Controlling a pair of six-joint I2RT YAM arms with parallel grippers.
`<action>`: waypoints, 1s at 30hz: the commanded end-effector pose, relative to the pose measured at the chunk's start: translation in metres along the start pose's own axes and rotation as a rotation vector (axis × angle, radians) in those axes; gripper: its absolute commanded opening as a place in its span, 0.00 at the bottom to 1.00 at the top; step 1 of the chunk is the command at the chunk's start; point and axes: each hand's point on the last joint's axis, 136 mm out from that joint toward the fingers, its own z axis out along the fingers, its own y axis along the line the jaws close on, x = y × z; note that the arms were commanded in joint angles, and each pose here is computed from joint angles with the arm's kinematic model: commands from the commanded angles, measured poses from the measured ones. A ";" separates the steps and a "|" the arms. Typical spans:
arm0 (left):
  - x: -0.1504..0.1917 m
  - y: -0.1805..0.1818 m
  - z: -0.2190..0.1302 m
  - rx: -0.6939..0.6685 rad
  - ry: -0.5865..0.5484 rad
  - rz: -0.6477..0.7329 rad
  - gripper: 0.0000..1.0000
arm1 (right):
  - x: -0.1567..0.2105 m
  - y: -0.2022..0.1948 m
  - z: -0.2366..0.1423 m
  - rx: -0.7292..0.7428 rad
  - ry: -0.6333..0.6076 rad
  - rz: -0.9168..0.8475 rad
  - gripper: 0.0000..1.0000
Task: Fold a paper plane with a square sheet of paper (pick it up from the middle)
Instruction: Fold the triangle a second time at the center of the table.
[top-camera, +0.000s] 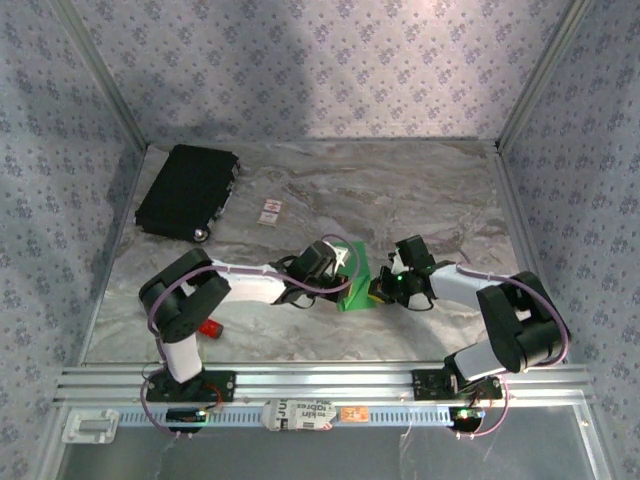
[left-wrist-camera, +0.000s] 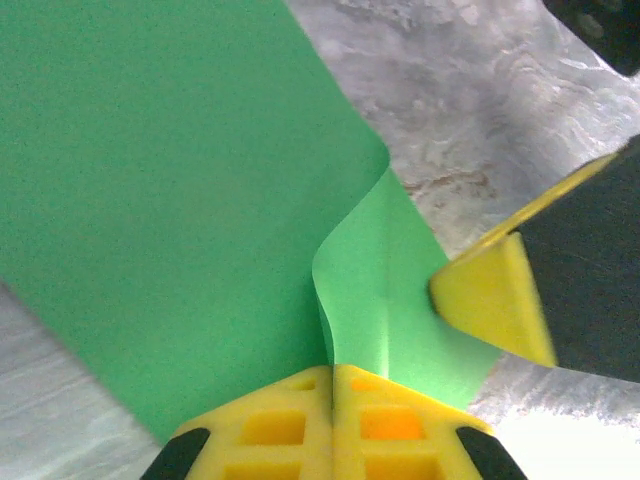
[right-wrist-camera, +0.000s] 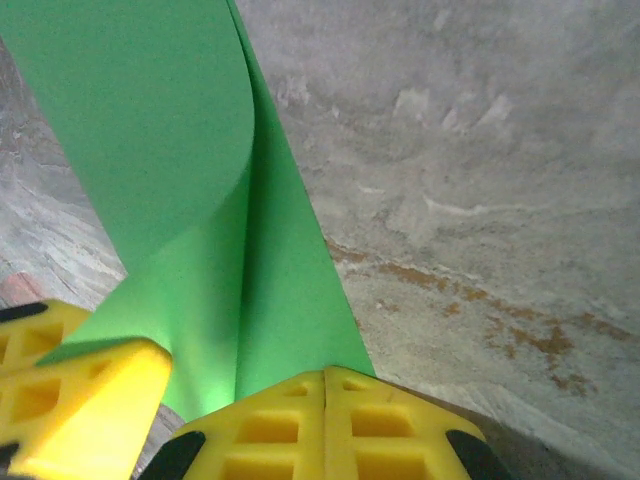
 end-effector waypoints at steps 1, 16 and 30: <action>-0.009 0.000 -0.005 0.013 -0.040 -0.018 0.05 | 0.007 -0.026 0.004 0.118 0.020 0.022 0.00; -0.009 0.016 -0.004 -0.035 -0.049 -0.027 0.06 | 0.007 -0.025 0.005 0.119 0.022 0.020 0.00; -0.009 0.023 -0.003 -0.068 -0.050 -0.016 0.06 | 0.007 -0.025 0.006 0.121 0.026 0.017 0.00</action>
